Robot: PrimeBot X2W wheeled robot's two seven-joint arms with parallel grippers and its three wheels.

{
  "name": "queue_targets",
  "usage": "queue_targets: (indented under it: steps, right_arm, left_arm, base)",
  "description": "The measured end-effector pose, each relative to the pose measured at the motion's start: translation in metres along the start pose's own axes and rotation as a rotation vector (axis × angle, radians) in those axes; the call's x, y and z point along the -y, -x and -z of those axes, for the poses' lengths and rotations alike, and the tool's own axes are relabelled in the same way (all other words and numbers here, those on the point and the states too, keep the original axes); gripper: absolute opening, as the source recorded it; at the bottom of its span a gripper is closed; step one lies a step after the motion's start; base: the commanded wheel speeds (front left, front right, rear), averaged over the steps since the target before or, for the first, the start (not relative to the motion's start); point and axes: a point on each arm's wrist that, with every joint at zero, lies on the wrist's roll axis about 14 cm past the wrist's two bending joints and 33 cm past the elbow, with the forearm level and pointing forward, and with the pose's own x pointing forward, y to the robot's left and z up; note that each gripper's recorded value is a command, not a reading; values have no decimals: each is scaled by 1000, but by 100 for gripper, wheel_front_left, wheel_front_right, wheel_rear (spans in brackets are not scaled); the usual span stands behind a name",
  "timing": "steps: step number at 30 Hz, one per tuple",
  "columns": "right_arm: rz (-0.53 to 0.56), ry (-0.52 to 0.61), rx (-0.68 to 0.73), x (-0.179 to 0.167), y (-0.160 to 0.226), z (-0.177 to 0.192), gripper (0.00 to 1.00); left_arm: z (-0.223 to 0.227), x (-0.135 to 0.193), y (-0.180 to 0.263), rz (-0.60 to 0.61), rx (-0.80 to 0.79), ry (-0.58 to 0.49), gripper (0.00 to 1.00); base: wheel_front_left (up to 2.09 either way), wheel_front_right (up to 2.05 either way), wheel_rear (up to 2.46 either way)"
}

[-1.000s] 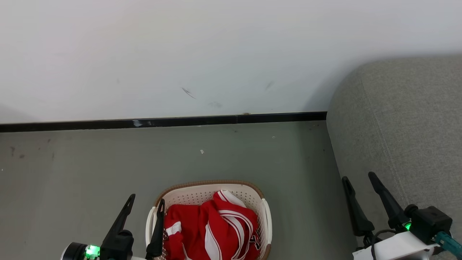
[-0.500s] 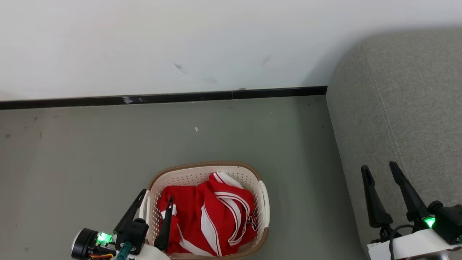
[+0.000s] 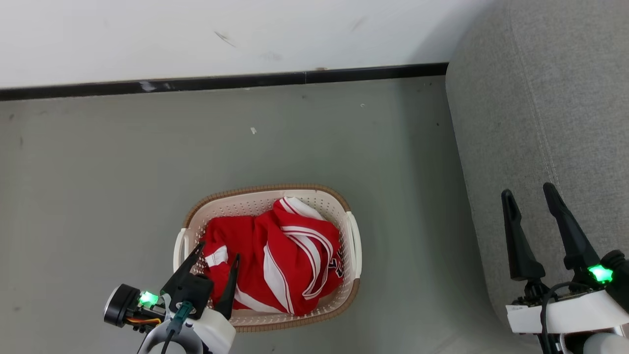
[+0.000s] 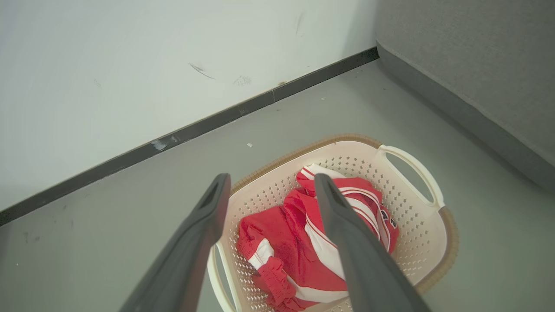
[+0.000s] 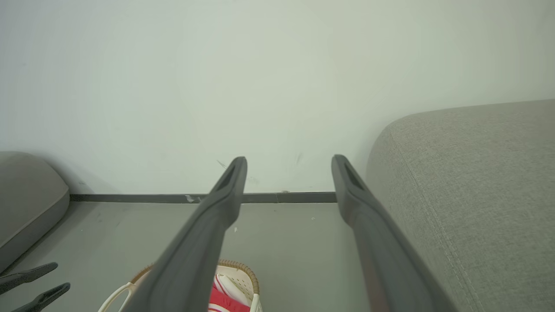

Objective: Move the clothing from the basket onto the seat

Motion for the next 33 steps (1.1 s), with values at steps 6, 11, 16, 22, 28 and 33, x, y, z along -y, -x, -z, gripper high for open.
queue_targets:
  steps: [6,11,16,22,28,33]
  right_arm:
    - [1,7,3,2,-17,6,100]
    - [9,15,-9,6,-27,16,100]
    - [21,26,-10,12,-39,24,100]
    - [36,39,-18,20,-50,34,100]
    - [45,55,-12,25,-62,41,100]
    - [44,61,-17,27,-70,49,100]
  left_arm:
    - [24,5,-20,35,-68,-20,100]
    - [44,6,-34,49,-123,-23,100]
    - [65,8,-46,73,-174,-39,100]
    - [85,16,-59,113,-218,-75,100]
    - [105,21,-71,138,-265,-85,100]
    - [125,23,-75,150,-313,-93,100]
  base:
    - [0,0,0]
    - [0,0,0]
    - [0,0,0]
    - [0,0,0]
    - [0,0,0]
    - [0,0,0]
